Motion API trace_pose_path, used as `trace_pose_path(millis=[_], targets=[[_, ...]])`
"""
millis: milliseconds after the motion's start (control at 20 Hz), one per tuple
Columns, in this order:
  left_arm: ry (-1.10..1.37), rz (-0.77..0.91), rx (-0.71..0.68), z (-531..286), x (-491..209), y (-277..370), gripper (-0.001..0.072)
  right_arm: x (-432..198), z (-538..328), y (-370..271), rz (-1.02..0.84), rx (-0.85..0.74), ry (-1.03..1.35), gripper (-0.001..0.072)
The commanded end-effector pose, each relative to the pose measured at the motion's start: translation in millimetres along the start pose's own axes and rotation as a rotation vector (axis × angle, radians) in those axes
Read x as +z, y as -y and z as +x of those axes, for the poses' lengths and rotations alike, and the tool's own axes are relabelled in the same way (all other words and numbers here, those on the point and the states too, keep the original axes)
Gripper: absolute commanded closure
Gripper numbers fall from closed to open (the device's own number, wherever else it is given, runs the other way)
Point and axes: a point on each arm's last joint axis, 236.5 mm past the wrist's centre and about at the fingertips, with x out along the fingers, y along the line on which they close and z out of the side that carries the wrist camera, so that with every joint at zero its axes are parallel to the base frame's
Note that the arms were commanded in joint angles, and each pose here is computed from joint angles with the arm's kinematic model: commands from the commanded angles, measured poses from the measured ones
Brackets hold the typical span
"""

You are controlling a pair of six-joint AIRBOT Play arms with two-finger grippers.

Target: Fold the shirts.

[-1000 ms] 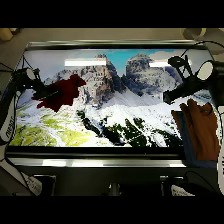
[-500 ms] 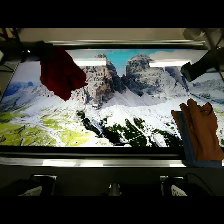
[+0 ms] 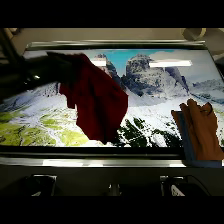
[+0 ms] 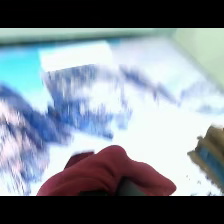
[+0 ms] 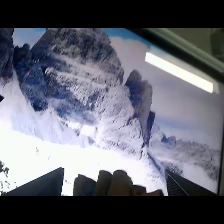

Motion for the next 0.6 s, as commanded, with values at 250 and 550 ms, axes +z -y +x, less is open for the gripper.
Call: trace_pose_path(millis=[250,550], targets=[[-0.555,-0.131,0.194,68,-251,-72,0.0677,-134,159,-125,0.084,0.488,-0.492,0.0037],[-0.555,-0.131,0.193,67,-250,-72,0.0677,-200,213,-239,0.306,0.844,-0.617,0.0030]])
